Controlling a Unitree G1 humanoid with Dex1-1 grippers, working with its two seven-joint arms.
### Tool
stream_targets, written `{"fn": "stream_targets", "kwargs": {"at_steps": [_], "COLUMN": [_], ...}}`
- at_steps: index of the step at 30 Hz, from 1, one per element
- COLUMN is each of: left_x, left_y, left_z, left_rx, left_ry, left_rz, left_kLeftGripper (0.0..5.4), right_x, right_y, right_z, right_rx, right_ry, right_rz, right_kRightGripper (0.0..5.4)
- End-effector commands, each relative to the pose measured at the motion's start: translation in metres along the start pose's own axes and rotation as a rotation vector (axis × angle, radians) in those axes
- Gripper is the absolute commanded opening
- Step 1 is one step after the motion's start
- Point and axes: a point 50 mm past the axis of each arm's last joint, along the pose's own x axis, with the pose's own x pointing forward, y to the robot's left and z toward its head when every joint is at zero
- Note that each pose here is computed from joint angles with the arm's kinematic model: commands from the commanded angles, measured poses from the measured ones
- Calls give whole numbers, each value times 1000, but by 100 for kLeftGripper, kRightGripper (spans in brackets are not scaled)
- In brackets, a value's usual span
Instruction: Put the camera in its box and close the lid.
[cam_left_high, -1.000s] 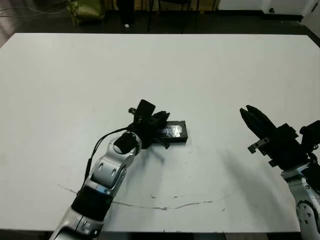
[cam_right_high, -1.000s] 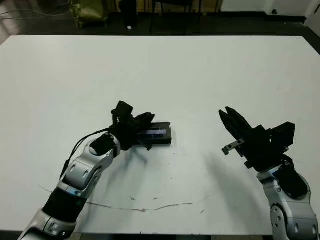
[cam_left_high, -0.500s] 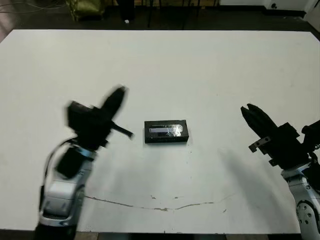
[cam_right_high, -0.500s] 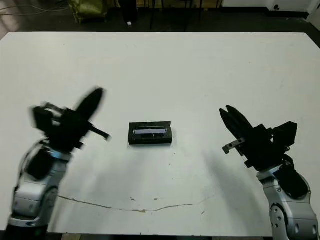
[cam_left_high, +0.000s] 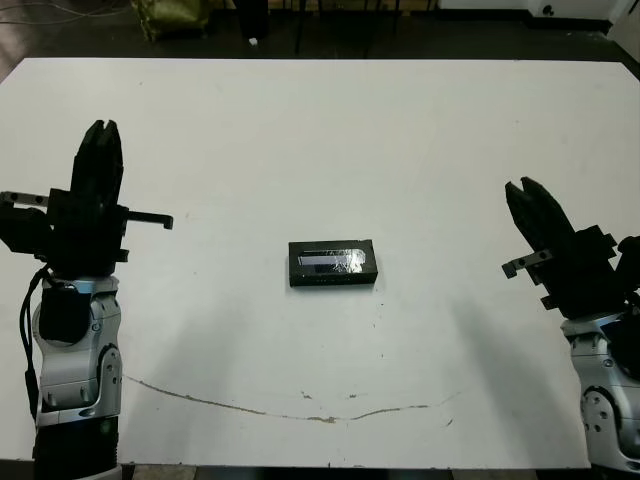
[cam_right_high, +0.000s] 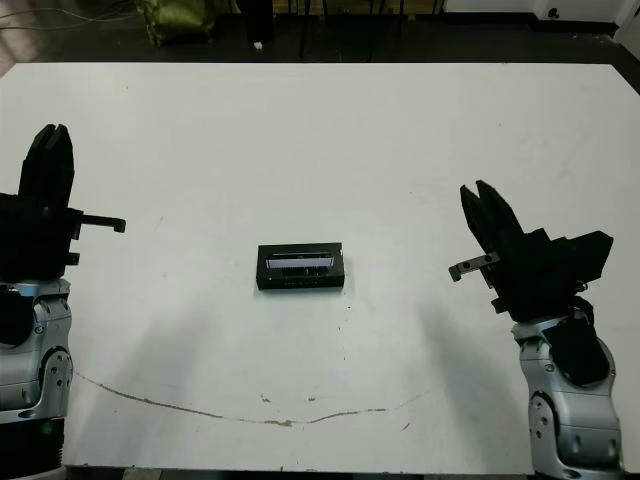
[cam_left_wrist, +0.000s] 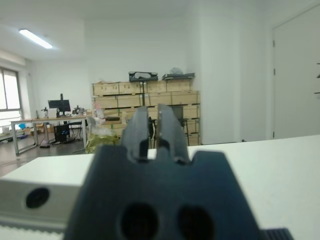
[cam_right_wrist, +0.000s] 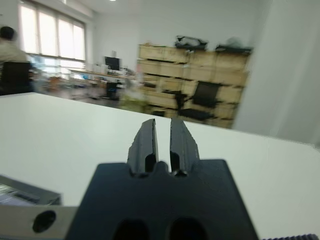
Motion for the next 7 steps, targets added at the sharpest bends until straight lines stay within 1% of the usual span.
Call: {"fn": "stream_targets", "kwargs": {"at_steps": [1, 4, 7], "left_x": [-9, -12, -14], "left_y": [1, -1, -3], "left_z": [-8, -12, -13], "left_rx": [10, -13, -24], "left_ry": [37, 29, 36], "left_rz": [12, 12, 17], "left_kLeftGripper": [2, 2, 2], "right_x": [0, 0, 0], "right_y": [7, 13, 14], "right_z": [-4, -4, -5], "right_rx": [-138, -189, -183], "right_ry": [12, 23, 26], "right_rz": [-94, -128, -128], "right_kRightGripper": [0, 0, 0]}}
